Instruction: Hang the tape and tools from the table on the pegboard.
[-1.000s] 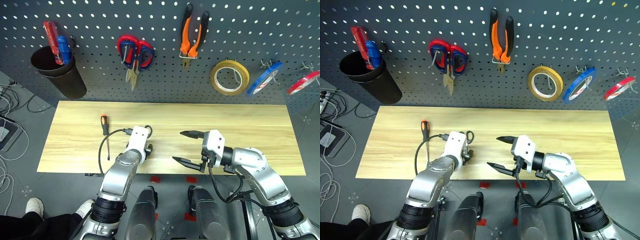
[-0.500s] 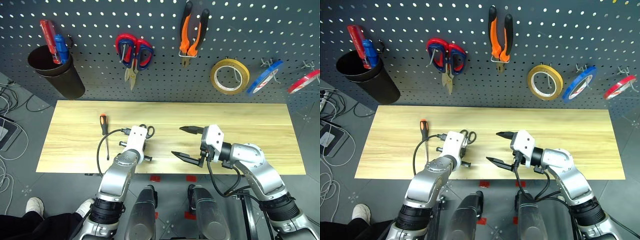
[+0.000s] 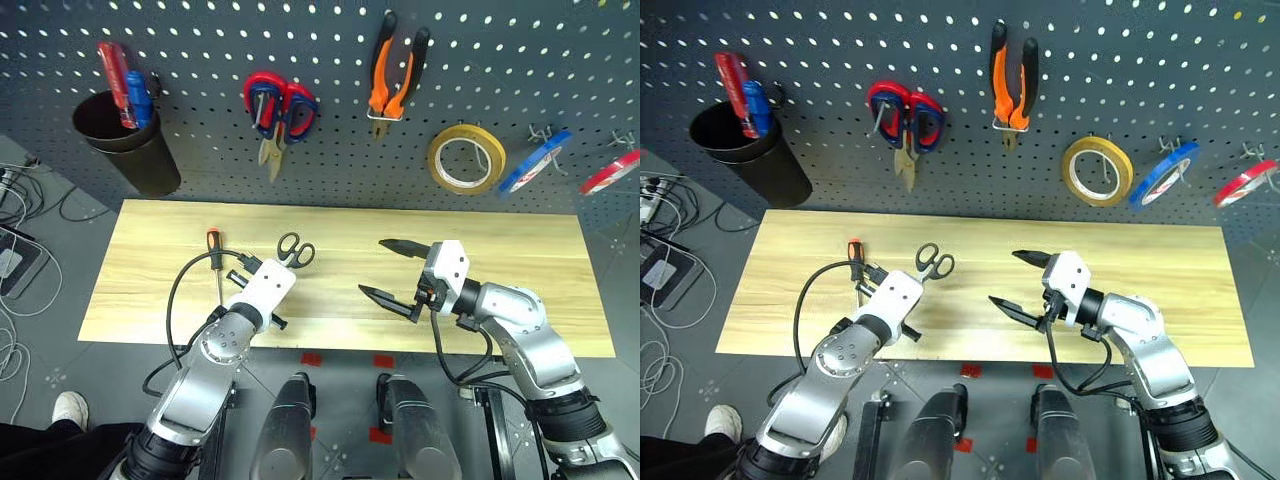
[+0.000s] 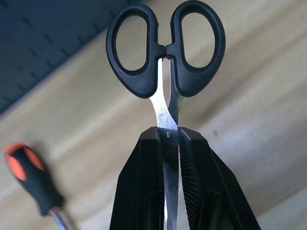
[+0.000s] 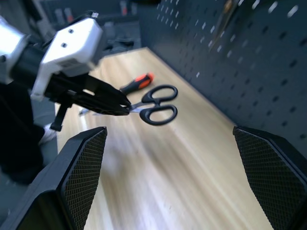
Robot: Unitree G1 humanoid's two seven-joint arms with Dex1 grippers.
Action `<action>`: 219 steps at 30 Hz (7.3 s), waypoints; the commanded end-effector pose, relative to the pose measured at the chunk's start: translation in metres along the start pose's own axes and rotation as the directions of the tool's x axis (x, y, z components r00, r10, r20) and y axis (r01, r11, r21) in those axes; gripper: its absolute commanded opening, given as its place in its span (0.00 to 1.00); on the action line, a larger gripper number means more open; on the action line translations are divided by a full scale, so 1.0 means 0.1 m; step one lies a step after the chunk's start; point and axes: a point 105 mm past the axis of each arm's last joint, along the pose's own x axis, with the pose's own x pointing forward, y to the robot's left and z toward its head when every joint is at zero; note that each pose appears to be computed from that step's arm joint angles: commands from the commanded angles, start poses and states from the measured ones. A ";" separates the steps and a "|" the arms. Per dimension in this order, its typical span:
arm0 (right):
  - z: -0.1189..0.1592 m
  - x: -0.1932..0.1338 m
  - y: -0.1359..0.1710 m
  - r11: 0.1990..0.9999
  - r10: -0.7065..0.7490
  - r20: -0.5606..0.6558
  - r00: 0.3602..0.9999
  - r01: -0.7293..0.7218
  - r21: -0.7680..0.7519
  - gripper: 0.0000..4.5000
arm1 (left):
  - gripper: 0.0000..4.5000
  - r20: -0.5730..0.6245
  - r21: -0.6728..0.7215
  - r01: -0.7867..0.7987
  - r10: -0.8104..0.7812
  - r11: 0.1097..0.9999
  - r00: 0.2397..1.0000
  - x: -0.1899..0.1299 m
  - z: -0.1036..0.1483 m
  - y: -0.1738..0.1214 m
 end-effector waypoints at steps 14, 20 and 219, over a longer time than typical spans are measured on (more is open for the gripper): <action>0.40 0.06 -0.17 0.992 -0.088 0.151 0.985 0.101 -0.080 1.00 | 0.04 0.385 -0.016 -0.252 0.239 0.968 0.892 -0.02 0.57 0.30; 0.38 0.09 -0.33 0.981 -0.146 0.163 0.976 0.164 -0.104 1.00 | 0.04 0.417 -0.024 -0.284 0.268 0.958 0.868 0.21 0.69 0.41; 0.98 0.60 -0.13 0.992 -0.113 0.334 0.936 0.087 0.091 1.00 | 0.20 0.391 -0.132 -0.635 0.629 0.761 0.672 0.15 1.48 2.01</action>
